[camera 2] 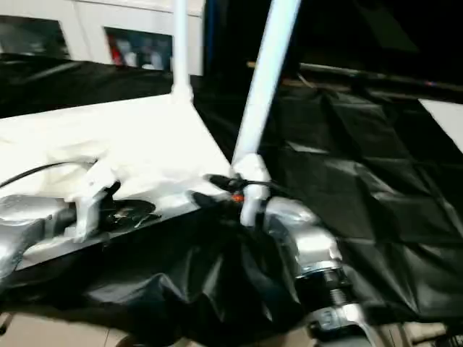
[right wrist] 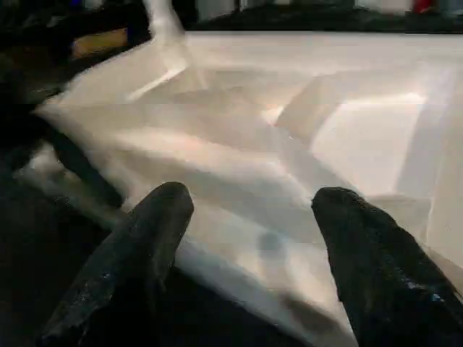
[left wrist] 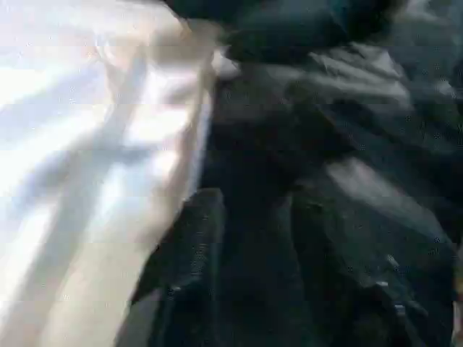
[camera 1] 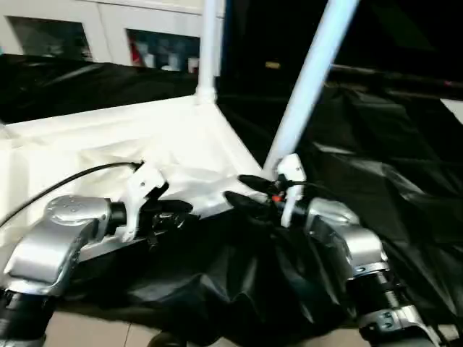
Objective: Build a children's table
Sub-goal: Rotate leg to tighten
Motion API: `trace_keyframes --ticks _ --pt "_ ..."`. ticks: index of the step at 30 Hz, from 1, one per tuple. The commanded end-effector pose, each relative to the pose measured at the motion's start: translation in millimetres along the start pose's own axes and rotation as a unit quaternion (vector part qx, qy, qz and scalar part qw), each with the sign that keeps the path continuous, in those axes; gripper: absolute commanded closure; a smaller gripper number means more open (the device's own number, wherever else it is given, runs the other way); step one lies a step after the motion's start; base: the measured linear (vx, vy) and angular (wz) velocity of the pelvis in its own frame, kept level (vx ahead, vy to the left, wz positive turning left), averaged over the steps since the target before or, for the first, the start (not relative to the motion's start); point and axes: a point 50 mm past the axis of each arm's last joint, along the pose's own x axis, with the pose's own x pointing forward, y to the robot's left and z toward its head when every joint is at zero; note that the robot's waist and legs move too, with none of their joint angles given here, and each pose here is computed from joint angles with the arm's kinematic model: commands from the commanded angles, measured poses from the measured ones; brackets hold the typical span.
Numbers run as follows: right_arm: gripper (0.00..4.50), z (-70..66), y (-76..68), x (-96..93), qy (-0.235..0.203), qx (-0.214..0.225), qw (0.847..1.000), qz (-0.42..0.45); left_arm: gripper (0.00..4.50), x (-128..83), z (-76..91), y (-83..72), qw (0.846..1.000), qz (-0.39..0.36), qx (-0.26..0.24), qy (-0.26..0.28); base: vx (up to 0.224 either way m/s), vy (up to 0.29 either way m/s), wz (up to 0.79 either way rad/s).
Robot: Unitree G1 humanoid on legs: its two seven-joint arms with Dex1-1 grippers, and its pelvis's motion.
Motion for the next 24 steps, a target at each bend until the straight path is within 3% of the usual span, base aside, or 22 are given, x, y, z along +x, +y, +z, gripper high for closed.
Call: trace_keyframes --ticks 1,5,7,11,16,18,19,24 --pt "1.38 0.0 -6.2 8.2 -0.004 0.000 0.999 -0.046 2.45 -4 -3.1 -7.0 1.000 0.015 -0.005 0.008 0.000 0.000 0.00" --pt "1.38 -2.0 -13.0 24.0 -0.009 0.015 0.993 -0.119 2.20 -10 -11.7 -3.0 0.996 0.087 -0.017 0.028 0.000 0.000 0.00" --pt "1.38 -4.2 -19.2 29.4 -0.015 0.041 0.982 -0.183 2.07 -12 -18.2 -7.8 0.994 0.086 -0.022 0.057 0.000 0.000 0.00" --pt "1.38 -6.8 -23.6 29.1 -0.014 0.046 0.975 -0.218 1.78 -14 -21.8 -8.8 0.992 0.103 -0.021 0.069 0.000 0.000 0.00" --pt "1.38 -5.7 -47.4 18.8 -0.021 0.062 0.945 -0.321 1.35 -20 -29.5 -4.5 0.985 0.147 -0.012 0.093 0.000 0.000 0.00" --pt "1.38 -5.0 -50.1 17.1 -0.022 0.062 0.942 -0.330 1.29 -21 -30.1 -4.8 0.984 0.147 -0.010 0.096 0.000 0.000 0.00" --pt "1.38 -1.4 -60.0 10.0 -0.024 0.060 0.931 -0.358 1.06 -22 -31.3 -5.6 0.983 0.149 -0.006 0.103 0.000 0.000 0.00" --pt "1.38 7.8 -81.1 -7.7 -0.029 0.050 0.910 -0.411 0.75 -20 -34.8 -3.6 0.980 0.166 0.007 0.114 0.000 0.000 0.00"
